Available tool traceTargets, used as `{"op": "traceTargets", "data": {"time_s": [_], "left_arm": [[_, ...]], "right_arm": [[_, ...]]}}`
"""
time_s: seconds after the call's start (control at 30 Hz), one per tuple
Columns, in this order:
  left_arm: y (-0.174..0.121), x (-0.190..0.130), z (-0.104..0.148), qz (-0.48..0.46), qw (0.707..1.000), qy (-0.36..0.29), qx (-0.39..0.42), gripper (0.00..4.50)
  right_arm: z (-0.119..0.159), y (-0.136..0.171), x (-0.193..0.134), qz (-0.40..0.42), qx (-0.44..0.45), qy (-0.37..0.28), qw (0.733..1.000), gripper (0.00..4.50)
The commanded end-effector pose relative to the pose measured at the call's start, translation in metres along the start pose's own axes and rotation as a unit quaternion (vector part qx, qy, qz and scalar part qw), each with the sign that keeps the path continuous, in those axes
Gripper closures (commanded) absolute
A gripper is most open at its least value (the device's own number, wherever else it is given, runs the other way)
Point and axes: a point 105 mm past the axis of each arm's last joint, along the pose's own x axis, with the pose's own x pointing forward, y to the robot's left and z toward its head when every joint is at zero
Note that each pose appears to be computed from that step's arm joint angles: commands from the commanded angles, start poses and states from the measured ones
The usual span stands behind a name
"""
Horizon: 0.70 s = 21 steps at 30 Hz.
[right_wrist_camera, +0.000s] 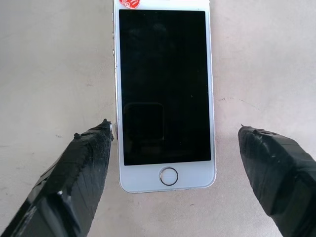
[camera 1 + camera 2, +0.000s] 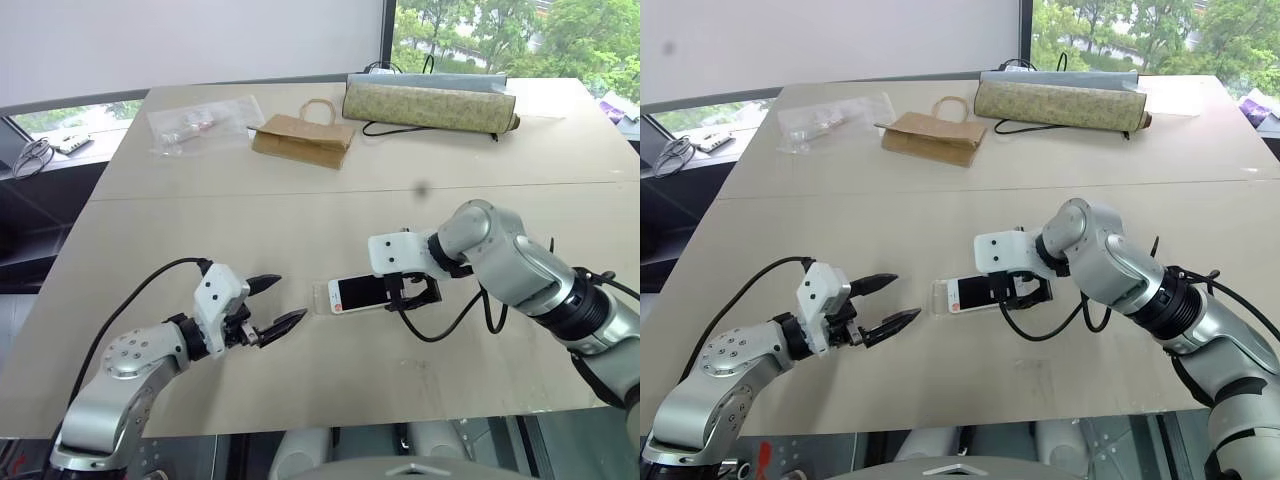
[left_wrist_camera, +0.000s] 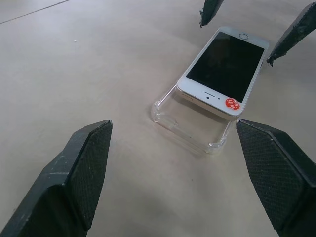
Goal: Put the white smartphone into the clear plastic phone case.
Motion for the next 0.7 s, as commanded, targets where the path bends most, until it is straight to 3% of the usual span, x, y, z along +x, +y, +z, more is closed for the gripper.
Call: {"op": "traceTargets", "data": {"time_s": [0.03, 0.43, 0.7], "left_arm": [[0.001, -0.001, 0.003, -0.001, 1.000, -0.007, 0.012, 0.33], [0.004, 0.005, -0.012, -0.023, 0.999, 0.006, 0.024, 0.33], [0.005, 0.009, -0.013, -0.046, 0.998, 0.009, 0.035, 0.33]], "right_arm": [[0.012, -0.003, -0.014, -0.019, -0.013, -0.020, 1.000, 0.10], [0.021, 0.010, -0.048, -0.046, 0.048, -0.152, 0.986, 0.10], [-0.025, 0.013, -0.043, -0.108, 0.127, -0.111, 0.980, 0.10]]}}
